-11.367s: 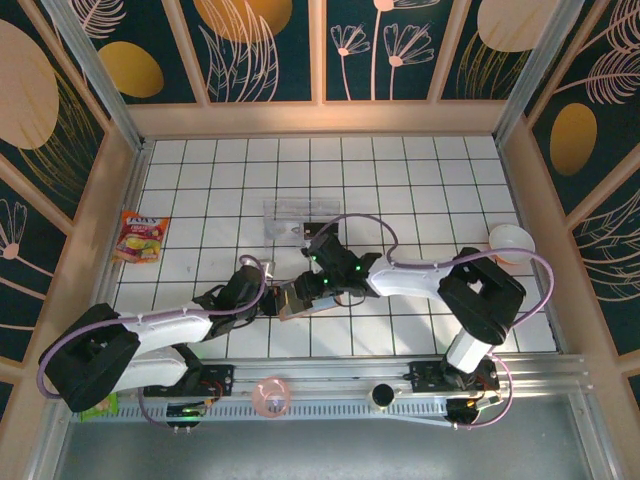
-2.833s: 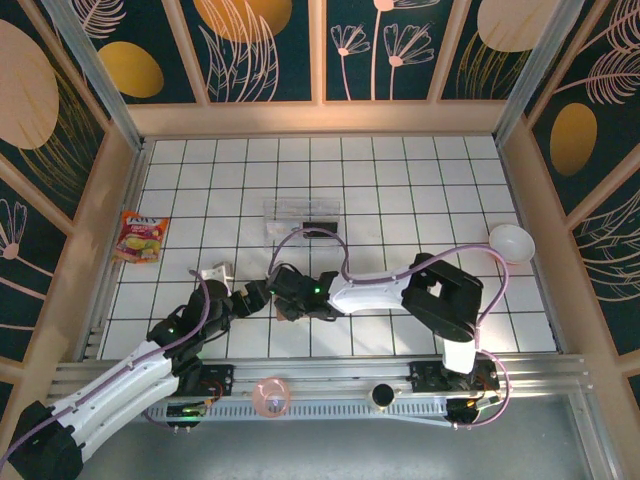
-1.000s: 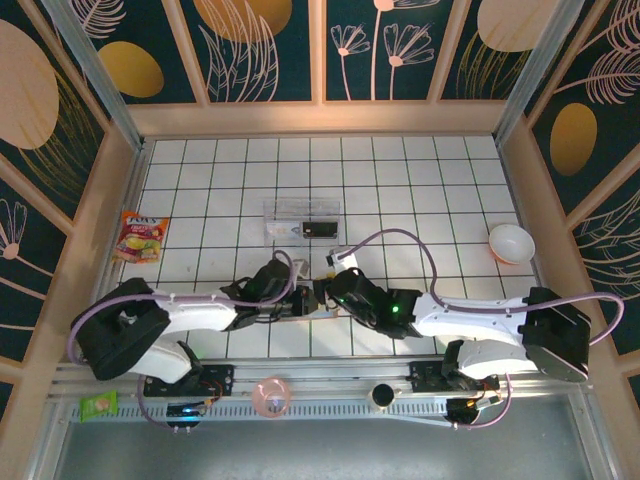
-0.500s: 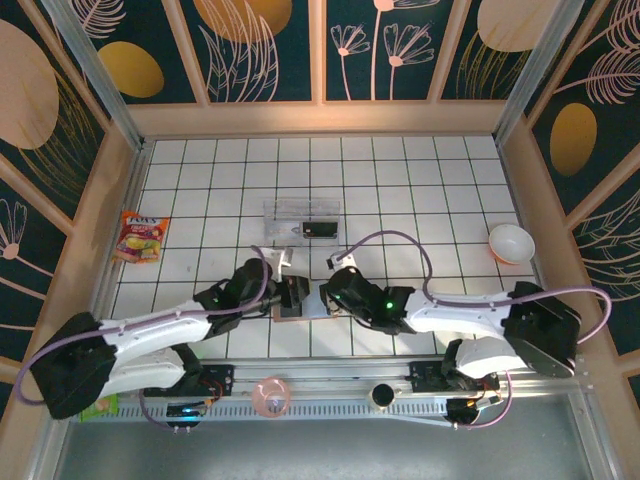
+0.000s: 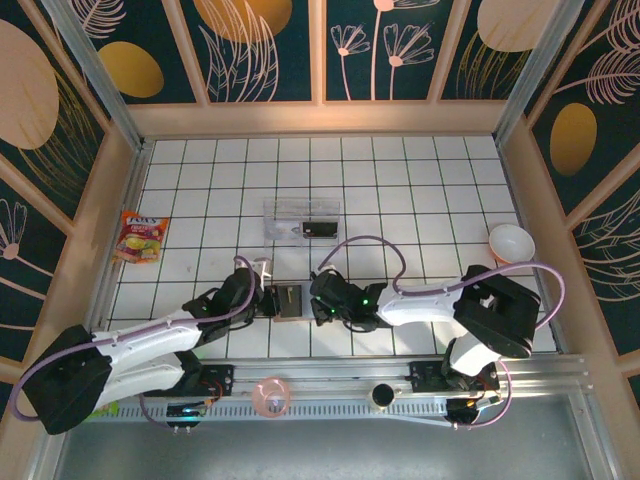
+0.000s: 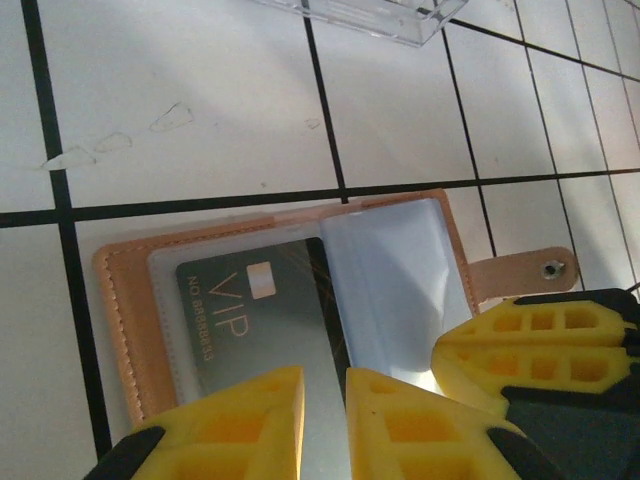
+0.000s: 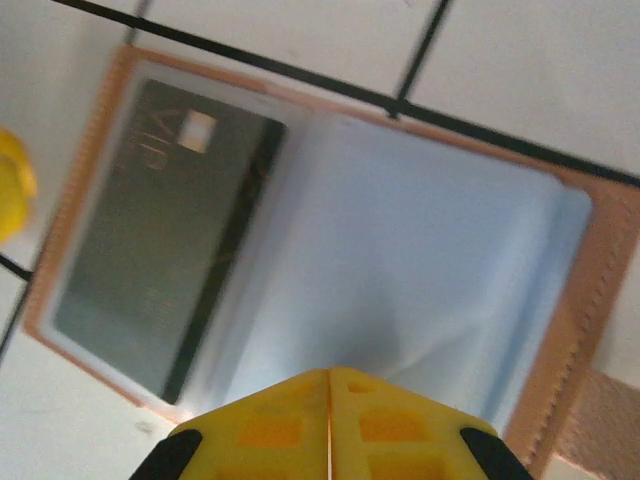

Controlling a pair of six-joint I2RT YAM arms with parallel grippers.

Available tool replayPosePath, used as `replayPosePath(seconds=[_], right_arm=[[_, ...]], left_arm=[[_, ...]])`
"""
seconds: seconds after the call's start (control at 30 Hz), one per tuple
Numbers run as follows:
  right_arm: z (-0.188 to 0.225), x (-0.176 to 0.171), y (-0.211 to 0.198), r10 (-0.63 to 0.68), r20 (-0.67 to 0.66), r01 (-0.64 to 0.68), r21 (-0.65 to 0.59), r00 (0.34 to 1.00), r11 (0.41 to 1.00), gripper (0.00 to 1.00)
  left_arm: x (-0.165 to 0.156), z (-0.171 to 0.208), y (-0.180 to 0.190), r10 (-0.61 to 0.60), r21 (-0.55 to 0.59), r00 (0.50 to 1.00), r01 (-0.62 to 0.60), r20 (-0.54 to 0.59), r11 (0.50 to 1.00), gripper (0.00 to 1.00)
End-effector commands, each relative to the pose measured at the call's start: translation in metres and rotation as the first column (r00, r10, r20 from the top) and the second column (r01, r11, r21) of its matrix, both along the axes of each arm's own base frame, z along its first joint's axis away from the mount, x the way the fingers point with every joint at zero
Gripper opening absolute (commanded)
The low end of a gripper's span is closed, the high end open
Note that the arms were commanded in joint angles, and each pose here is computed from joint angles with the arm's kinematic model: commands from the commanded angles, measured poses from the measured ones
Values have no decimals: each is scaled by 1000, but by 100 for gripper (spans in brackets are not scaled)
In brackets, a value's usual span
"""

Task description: Take the credit cards out of the card holder

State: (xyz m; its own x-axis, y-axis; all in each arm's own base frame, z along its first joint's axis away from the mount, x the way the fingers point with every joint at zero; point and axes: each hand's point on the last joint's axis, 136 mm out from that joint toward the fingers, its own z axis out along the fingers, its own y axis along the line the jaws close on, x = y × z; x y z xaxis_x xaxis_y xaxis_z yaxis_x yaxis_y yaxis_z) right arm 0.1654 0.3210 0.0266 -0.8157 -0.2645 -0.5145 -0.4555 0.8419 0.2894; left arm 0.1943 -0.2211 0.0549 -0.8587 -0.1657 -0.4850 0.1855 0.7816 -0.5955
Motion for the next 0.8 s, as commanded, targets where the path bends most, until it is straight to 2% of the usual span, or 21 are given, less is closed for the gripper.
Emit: replayPosePath(seconds=[0.0,0.23,0.37,0.6,0.77], right_arm=[[-19,0,-28,-93,-16,92,-92,996,992,8],[23,0,2,-4,72,4,0,997,1000,11],[39,-8,26,77,32,-80,101,997,992,12],[15,-18,27,97,-43,-93,84,994,992,7],[-15,-23,13,83,-85,-83,6,993,997,4]], left_arm=[[-1,-9,7,2,34,1000,-1,-5,999,19],[-3,-10,10,-2,37,1000,2,-7,999,20],[-2,-8,12,4,45,1000,-4,2,999,21],[-2,-6,9,-5,33,1000,5,4,999,23],[-4,-9,3,-36,18,999,36,-10,999,23]])
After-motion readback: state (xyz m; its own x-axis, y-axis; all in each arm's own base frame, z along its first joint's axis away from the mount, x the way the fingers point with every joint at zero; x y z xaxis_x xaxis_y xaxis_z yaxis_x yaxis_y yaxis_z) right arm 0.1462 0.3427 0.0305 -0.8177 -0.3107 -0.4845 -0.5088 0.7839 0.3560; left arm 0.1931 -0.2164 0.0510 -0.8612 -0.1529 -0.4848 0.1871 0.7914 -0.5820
